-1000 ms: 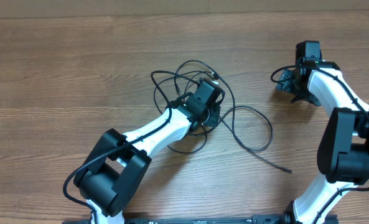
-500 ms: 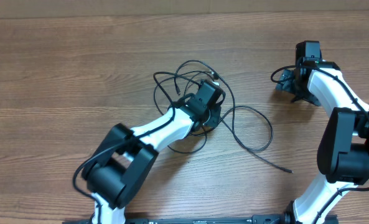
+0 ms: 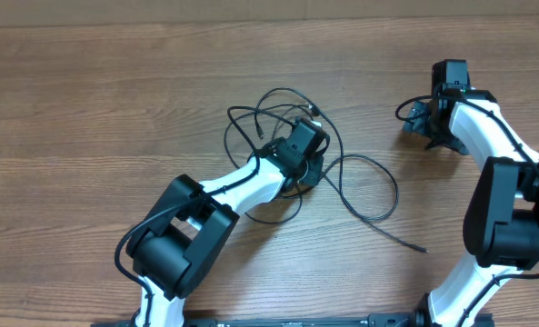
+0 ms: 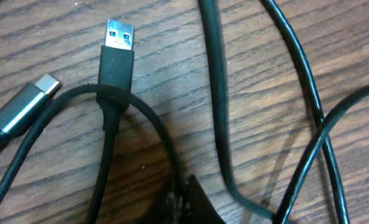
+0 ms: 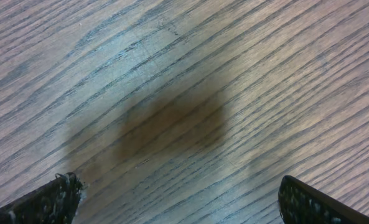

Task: Untangle cables
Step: 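Lift the cable with the left gripper and pull it out to the left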

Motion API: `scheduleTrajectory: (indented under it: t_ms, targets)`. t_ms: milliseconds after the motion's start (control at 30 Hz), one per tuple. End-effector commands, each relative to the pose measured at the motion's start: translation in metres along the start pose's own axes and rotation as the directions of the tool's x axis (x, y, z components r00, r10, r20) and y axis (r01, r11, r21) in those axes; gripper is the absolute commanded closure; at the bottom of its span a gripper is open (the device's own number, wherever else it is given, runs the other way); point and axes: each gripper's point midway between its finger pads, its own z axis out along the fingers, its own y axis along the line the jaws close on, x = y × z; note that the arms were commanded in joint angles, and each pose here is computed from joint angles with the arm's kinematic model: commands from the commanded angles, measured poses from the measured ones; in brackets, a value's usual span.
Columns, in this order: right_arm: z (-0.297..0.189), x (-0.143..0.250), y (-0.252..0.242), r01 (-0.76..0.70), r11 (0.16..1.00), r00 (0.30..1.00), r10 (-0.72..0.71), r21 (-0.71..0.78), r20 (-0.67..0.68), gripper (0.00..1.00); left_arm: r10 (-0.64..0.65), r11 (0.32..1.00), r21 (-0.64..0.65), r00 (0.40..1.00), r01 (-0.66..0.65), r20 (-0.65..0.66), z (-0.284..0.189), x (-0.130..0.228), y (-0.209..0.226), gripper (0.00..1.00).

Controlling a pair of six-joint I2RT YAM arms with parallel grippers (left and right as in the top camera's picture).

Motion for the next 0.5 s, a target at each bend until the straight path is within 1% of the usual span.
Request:
scheduleTrajectory:
  t_ms: [0,133,267,367,467]
  targets:
    - [-0.008,-0.004,0.0,-0.001,1.0,1.0,0.001,-0.005,0.024,0.0,0.039,0.999,0.004,0.999,-0.039,0.024,-0.008,-0.008,-0.004,0.96]
    - [-0.008,-0.004,0.0,-0.001,1.0,1.0,0.001,-0.005,0.024,0.0,0.033,0.998,0.043,0.991,-0.039,0.127,-0.048,-0.04,-0.017,0.96]
    - [-0.008,-0.004,0.0,-0.001,1.0,1.0,0.001,-0.005,0.024,0.0,0.017,0.994,0.096,0.963,-0.045,0.27,-0.108,-0.076,-0.03,0.96]
    - [-0.008,-0.004,0.0,-0.001,1.0,1.0,0.001,-0.005,0.024,0.0,-0.001,0.989,0.135,0.92,-0.056,0.391,-0.162,-0.102,-0.038,0.96]
    - [-0.008,-0.004,0.0,-0.001,1.0,1.0,0.001,-0.005,0.024,0.0,0.008,0.98,0.164,0.847,-0.111,0.531,-0.22,-0.127,-0.046,0.96]
